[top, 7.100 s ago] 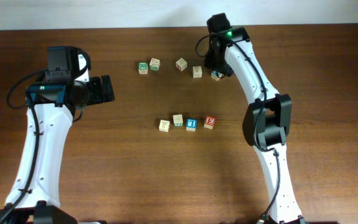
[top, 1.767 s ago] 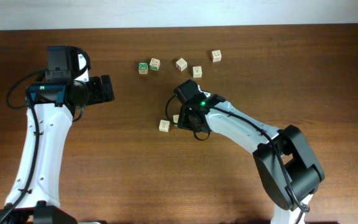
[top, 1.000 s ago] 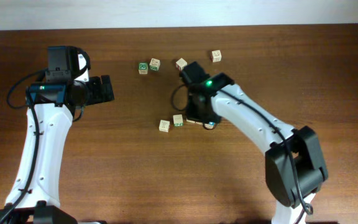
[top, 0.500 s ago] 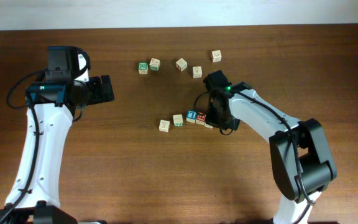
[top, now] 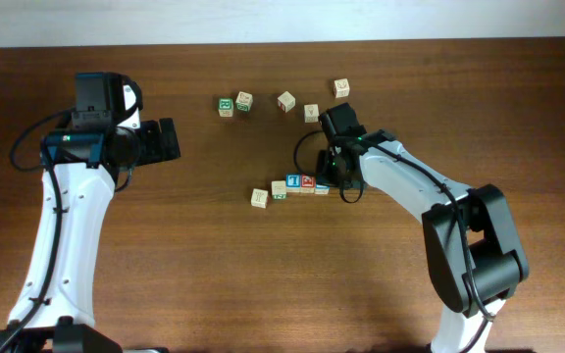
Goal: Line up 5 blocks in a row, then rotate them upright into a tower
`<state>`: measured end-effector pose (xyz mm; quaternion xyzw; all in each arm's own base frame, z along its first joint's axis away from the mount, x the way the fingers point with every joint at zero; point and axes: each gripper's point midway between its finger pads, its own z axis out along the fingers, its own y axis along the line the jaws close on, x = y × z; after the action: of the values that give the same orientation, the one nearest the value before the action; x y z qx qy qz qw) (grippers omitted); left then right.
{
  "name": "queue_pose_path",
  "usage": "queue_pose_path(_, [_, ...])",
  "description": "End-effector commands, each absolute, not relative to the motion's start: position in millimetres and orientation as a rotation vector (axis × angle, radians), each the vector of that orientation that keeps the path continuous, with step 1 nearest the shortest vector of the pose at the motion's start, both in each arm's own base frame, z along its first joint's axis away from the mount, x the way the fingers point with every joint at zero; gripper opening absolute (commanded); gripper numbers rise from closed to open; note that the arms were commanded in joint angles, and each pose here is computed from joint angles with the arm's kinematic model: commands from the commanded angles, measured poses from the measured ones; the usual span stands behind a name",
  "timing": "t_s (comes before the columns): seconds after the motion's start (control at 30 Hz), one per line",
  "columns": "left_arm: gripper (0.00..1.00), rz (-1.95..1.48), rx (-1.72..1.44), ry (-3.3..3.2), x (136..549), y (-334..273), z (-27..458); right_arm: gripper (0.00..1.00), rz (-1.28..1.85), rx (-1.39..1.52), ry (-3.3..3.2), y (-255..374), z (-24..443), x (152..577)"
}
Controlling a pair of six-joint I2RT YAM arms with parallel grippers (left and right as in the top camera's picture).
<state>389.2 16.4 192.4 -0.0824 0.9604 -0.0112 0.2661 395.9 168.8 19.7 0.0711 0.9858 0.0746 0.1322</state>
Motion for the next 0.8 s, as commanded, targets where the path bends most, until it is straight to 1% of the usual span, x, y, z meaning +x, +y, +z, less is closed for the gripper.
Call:
queue_pose_path(0.0, [0.99,-0.029,-0.247,2.572,392.1,19.8,199.7,0.05,0.252,0.018,2.854,174.9,16.2,399.4])
queue_pose_path(0.07, [0.99,-0.029,-0.247,2.572,392.1,19.8,199.7,0.05,0.254,-0.059,2.833,177.3,17.7,403.0])
queue_pose_path(0.23, [0.99,-0.029,-0.247,2.572,392.1,19.8,199.7,0.06,0.269,-0.130,2.832,180.2,17.9,401.6])
queue_pose_path(0.3, [0.99,-0.029,-0.247,2.572,392.1,19.8,199.7,0.29,0.262,-0.121,2.855,177.3,23.8,400.1])
queue_pose_path(0.33, [0.99,-0.029,-0.247,2.572,392.1,19.8,199.7,0.29,0.254,-0.110,2.873,174.2,33.1,401.3])
queue_pose_path(0.4, [0.99,-0.029,-0.247,2.572,392.1,19.8,199.7,0.29,0.245,-0.101,2.895,174.0,72.0,407.8])
queue_pose_path(0.5, [0.99,-0.029,-0.247,2.572,392.1,19.8,199.7,0.29,0.359,-0.135,2.889,201.0,102.3,405.6])
queue_pose_path(0.57, [0.99,-0.029,-0.247,2.572,392.1,19.8,199.7,0.21,0.422,-0.059,2.946,224.9,96.2,386.0])
queue_pose_path(0.63, [0.99,-0.029,-0.247,2.572,392.1,19.8,199.7,0.12,0.417,-0.028,3.006,249.8,81.6,358.9])
queue_pose_path(0.67, [0.99,-0.029,-0.247,2.572,392.1,19.8,199.7,0.09,0.404,-0.025,3.018,259.1,76.1,350.0])
queue_pose_path(0.77, [0.99,-0.029,-0.247,2.572,392.1,19.8,199.7,0.08,0.296,0.002,3.025,275.6,57.9,326.1])
